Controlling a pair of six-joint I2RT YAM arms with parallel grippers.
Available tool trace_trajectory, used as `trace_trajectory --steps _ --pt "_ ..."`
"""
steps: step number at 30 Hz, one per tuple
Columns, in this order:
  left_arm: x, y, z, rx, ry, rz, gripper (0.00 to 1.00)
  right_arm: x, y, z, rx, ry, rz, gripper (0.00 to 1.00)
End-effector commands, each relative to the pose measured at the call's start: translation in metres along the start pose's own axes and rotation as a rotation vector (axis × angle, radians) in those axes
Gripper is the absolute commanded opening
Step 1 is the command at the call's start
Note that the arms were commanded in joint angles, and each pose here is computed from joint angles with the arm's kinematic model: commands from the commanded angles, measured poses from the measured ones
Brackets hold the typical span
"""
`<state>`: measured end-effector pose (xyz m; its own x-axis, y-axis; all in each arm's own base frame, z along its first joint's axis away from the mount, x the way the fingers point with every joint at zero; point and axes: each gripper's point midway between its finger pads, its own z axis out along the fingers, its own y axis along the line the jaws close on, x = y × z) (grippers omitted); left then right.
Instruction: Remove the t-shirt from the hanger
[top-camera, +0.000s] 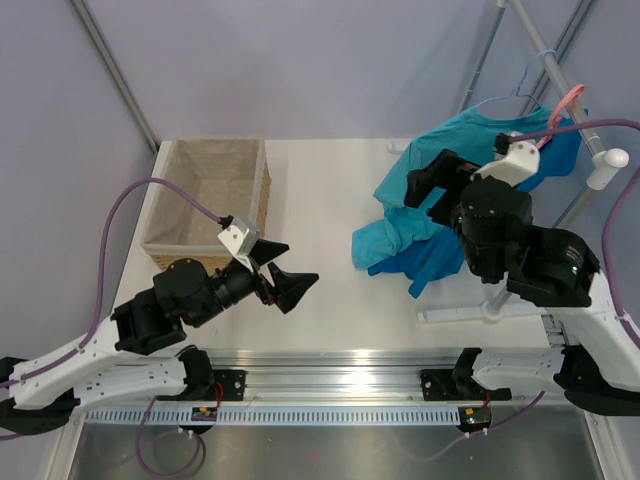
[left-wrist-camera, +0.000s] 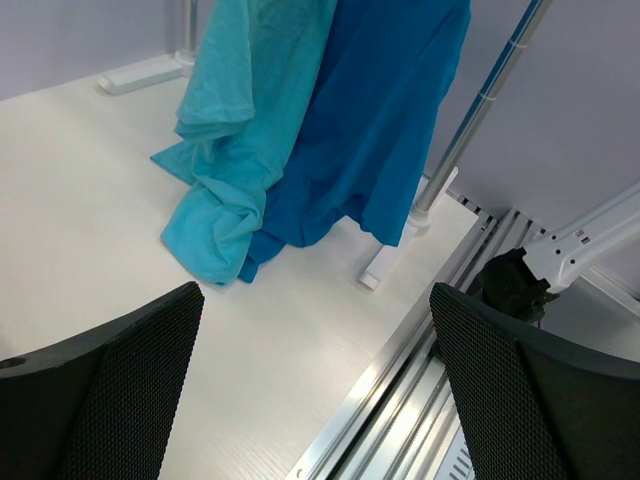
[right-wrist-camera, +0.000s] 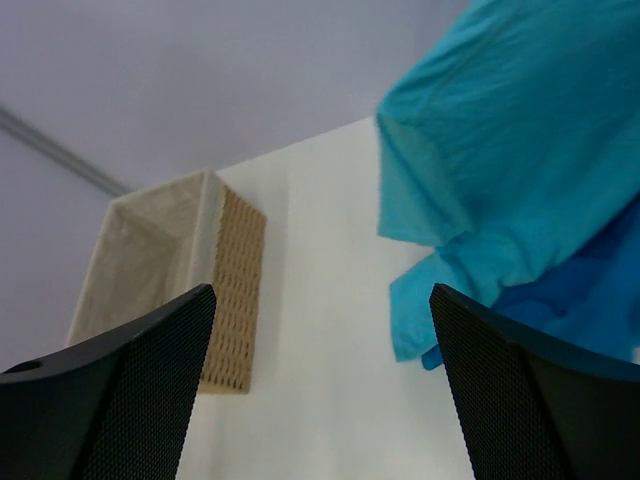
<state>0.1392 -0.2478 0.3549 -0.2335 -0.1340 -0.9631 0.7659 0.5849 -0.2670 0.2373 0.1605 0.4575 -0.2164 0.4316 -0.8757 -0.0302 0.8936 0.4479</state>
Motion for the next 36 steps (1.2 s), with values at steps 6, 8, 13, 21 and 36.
trace_trajectory --steps 6,8,13,21,36 --pt "0.020 -0.004 -0.002 0.036 0.040 -0.034 0.99 -0.065 -0.130 -0.054 0.417 -0.340 0.070 0.95" --pt "0.023 -0.005 -0.002 0.040 0.046 -0.033 0.99 -0.065 -0.139 -0.059 0.428 -0.357 0.114 0.95" --pt "0.033 -0.004 -0.001 0.046 0.068 -0.028 0.99 -0.054 -0.150 -0.061 0.434 -0.339 0.093 0.92" --pt "0.040 -0.002 -0.003 0.043 0.073 -0.036 0.99 -0.028 -0.142 -0.030 0.532 -0.366 -0.008 0.92" --pt "0.052 0.000 -0.007 0.051 0.095 -0.028 0.99 0.000 -0.158 0.032 0.740 -0.377 -0.031 0.86"
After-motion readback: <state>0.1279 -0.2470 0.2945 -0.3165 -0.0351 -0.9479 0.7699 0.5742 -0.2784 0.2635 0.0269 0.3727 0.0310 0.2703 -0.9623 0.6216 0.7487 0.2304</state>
